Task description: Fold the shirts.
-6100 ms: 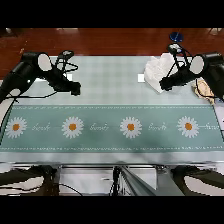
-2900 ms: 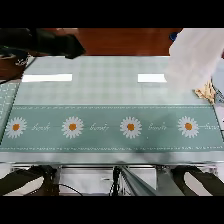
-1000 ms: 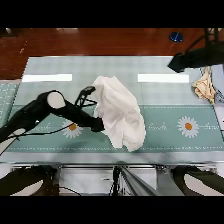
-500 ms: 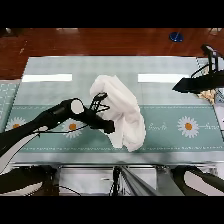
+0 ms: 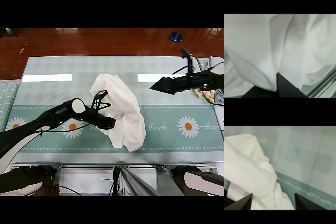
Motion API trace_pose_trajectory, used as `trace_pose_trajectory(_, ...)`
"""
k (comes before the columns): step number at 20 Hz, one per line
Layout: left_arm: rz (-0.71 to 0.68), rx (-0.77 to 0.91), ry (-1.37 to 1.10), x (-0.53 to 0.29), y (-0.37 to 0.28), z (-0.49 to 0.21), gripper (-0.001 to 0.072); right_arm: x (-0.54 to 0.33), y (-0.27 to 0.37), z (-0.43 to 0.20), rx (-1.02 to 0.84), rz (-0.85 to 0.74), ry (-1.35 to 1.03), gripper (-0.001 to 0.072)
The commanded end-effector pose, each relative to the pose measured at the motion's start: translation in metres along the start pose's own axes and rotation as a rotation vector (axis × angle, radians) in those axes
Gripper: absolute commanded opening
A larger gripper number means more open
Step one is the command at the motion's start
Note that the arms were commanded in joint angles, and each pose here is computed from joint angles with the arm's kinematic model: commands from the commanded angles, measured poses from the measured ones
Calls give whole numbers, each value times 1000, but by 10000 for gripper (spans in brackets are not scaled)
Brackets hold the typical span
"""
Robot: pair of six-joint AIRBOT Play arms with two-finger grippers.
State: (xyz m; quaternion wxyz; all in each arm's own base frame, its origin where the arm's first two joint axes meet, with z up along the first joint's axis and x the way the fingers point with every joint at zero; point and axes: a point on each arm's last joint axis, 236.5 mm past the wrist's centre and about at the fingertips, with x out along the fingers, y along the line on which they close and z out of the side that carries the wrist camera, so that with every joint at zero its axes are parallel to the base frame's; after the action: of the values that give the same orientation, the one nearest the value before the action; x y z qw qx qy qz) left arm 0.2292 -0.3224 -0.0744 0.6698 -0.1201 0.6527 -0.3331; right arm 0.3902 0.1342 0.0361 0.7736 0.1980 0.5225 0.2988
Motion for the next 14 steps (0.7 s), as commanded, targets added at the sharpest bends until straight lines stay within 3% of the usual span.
trace_pose_trajectory(1,-20,17,71,-1,-5,-17,22,43,31,8,-130,24,-26,593)
trace_pose_trajectory(4,-32,48,76,-7,-13,-20,20,71,51,20,-249,-9,-92,598)
trace_pose_trajectory(9,-65,129,-13,-34,-39,-11,20,119,51,16,-267,-42,-90,581)
trace_pose_trajectory(11,-75,147,-36,-43,-47,-10,20,143,40,2,-246,-50,-42,534)
trace_pose_trajectory(12,-79,155,-46,-47,-50,-9,20,153,35,-4,-236,-53,-22,392)
trace_pose_trajectory(13,-83,162,-56,-51,-52,-9,20,159,31,-9,-223,-51,-7,187)
trace_pose_trajectory(14,-86,167,-65,-54,-54,-8,20,160,31,-9,-214,-48,-6,26)
